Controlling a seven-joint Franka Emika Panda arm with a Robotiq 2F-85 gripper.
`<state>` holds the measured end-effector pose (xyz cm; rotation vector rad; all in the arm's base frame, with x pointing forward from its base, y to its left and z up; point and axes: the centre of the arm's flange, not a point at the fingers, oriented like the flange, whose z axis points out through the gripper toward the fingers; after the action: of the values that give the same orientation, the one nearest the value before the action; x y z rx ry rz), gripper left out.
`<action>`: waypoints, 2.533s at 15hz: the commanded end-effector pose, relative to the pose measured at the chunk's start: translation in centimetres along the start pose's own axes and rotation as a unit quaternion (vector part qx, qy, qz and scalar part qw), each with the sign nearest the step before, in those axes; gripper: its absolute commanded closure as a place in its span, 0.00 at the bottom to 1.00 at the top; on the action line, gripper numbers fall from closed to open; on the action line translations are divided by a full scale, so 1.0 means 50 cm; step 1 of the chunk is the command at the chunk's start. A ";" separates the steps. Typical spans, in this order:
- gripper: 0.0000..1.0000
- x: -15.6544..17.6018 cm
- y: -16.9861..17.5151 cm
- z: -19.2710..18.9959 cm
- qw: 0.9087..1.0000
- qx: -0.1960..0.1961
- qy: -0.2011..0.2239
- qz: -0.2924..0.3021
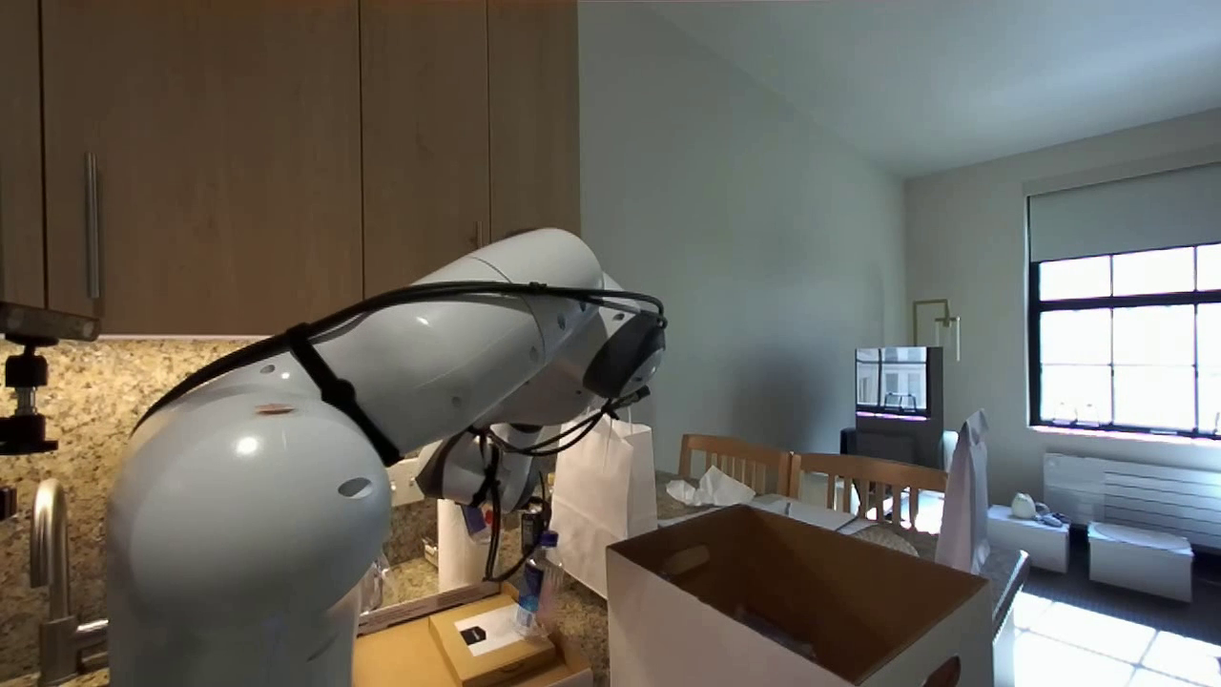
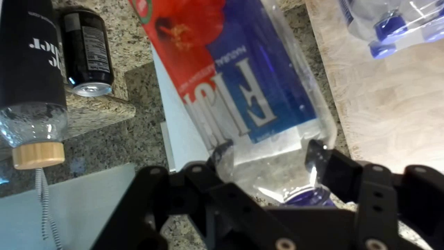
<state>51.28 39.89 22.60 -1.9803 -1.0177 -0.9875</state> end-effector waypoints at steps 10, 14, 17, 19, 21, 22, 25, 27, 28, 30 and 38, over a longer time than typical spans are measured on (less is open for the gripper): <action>0.66 -0.216 -0.118 0.027 0.994 0.062 -0.079 0.044; 0.11 -0.216 -0.117 0.018 0.994 0.063 -0.072 0.045; 0.00 -0.197 -0.088 0.006 0.996 0.050 -0.054 0.052; 0.00 -0.181 -0.061 -0.006 0.997 0.040 -0.039 0.057; 0.00 -0.167 -0.041 -0.020 0.997 0.030 -0.027 0.060; 0.00 -0.157 -0.030 -0.026 0.998 0.023 -0.023 0.060; 0.00 -0.133 -0.011 -0.048 0.998 0.008 -0.013 0.058; 0.00 -0.114 -0.006 -0.057 0.998 -0.007 -0.032 0.050; 0.00 -0.109 -0.007 -0.062 0.998 -0.012 -0.043 0.046; 0.00 -0.103 -0.014 -0.072 0.994 -0.036 -0.097 0.038; 0.00 0.020 -0.064 -0.147 0.968 -0.132 -0.212 -0.028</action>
<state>49.44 35.31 21.69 -2.3359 -1.1451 -0.8054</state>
